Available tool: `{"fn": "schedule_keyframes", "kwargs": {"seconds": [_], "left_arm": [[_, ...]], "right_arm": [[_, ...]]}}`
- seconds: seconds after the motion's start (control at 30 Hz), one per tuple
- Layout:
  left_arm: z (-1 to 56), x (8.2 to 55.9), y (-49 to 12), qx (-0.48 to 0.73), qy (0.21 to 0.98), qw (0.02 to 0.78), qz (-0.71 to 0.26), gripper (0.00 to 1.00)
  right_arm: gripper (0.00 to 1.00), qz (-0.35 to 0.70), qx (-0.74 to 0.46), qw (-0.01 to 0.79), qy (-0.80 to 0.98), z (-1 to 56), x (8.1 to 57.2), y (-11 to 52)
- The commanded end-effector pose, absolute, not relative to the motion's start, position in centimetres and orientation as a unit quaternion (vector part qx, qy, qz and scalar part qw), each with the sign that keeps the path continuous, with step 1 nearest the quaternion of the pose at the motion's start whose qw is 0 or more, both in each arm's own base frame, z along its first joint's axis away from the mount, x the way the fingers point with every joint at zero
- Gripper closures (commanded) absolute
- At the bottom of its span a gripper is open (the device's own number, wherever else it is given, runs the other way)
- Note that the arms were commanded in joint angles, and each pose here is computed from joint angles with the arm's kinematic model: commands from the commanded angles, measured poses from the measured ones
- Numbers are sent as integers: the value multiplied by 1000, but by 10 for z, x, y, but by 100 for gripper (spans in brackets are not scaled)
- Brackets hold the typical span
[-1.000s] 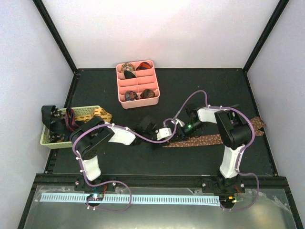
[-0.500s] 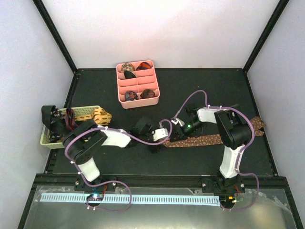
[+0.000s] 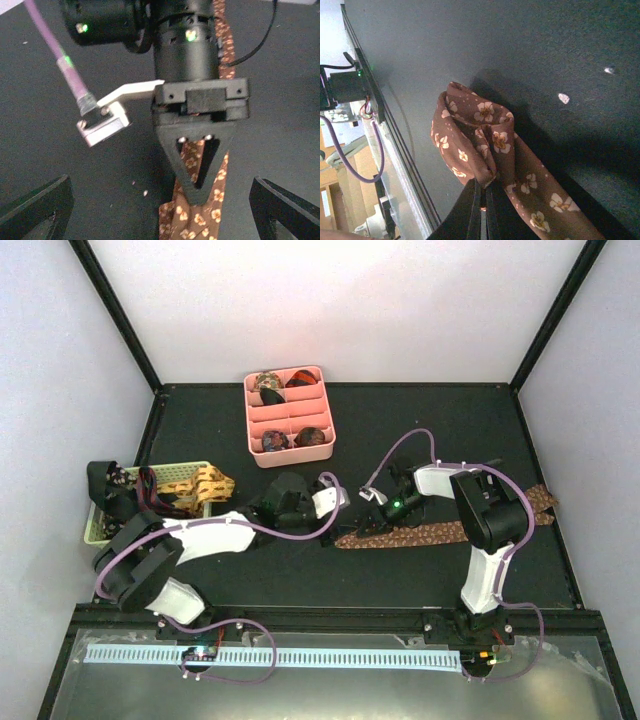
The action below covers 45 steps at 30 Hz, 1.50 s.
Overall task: Roll the ties
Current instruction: Roll the tie at the center of the board.
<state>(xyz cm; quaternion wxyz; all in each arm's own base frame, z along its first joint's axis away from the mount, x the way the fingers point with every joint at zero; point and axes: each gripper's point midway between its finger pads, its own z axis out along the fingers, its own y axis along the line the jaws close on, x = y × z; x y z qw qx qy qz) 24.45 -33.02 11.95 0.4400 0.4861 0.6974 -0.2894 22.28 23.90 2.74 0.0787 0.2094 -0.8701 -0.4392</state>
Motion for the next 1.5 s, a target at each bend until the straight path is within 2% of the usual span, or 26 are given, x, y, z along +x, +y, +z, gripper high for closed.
{"fn": "schedule_keyframes", "kwargs": {"seconds": [0.0,0.2,0.63,0.7,0.83,0.97,1.2,1.47], "left_arm": [[116,223,-342,519,673,388,-356,1],[75,221,-347,567,641,403,-324,1],[14,233,-370,619,644,375,-248,3],[10,232,-373,618,649,366,-251,8],[-4,235,-363,601,682,349,-226,34],[-9,241,-340,579,711,343,-203,50],[-6,234,-324,578,707,341,-222,65],[-4,221,-329,601,681,333,-254,71]], "right_arm": [[98,-446,220,68,-865,34,222,242],[98,-448,221,66,-864,37,225,243],[98,-459,221,65,-858,45,224,245],[98,-460,220,64,-858,45,224,245],[98,-461,222,63,-857,47,226,246],[98,-465,223,63,-855,48,228,248],[98,-464,221,64,-855,47,236,251],[98,-416,226,74,-878,20,240,239]]}}
